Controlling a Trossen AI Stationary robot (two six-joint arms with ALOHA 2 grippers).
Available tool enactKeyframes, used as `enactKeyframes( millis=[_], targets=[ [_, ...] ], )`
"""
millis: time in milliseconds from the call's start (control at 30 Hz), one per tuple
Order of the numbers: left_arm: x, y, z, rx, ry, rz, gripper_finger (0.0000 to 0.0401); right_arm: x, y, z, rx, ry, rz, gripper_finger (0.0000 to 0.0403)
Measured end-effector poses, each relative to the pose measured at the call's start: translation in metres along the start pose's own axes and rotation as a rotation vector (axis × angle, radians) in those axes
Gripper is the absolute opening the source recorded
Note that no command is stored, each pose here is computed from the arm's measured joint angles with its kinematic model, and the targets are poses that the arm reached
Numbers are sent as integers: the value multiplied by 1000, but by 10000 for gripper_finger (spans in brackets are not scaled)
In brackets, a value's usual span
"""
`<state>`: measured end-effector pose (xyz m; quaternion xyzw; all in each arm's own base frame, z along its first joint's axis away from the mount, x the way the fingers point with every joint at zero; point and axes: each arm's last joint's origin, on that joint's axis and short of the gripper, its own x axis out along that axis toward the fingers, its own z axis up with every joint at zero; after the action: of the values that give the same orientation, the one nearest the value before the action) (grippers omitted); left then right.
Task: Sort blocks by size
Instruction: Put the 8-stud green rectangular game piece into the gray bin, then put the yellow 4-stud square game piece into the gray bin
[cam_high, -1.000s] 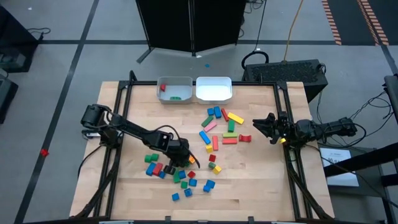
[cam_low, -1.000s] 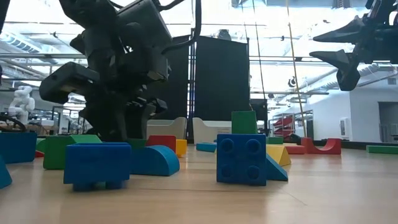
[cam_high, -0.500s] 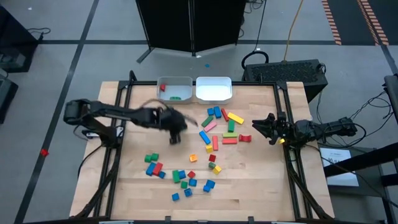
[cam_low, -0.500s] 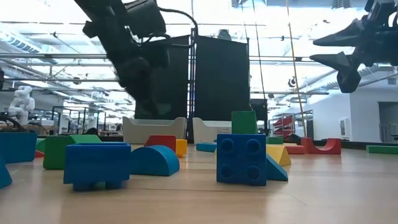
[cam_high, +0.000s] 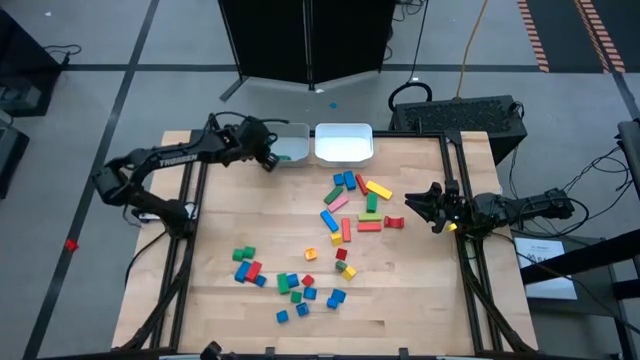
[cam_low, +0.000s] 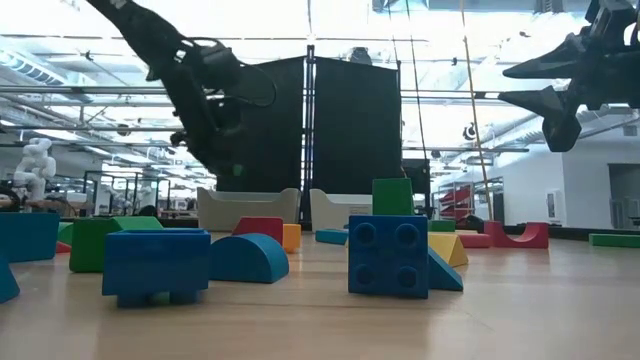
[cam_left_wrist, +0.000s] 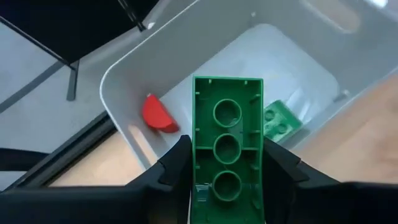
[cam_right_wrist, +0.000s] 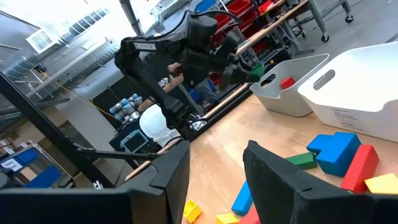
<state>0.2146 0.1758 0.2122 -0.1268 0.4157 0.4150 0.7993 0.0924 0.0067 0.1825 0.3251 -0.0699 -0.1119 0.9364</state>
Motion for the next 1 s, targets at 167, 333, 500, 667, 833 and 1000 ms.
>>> enactKeyframes(
  millis=[167,333,500,667,833,1000],
  targets=[
    [2,0,4,38,-38,-3,234,0,0,0,0,0,0,144],
    [1,-3,7,41,-66,-33,305,0,0,0,0,0,0,144],
    [-8,-20,14,87,-67,-307,304,0,0,0,-1,0,0,144],
    [-28,-65,9,220,-49,-616,285,0,0,0,-1,0,0,144],
    [-58,-123,-16,463,-49,-759,282,0,0,0,-3,0,1,144],
    [-79,-160,-39,599,-79,-746,282,0,0,0,-6,0,1,144]
  ],
)
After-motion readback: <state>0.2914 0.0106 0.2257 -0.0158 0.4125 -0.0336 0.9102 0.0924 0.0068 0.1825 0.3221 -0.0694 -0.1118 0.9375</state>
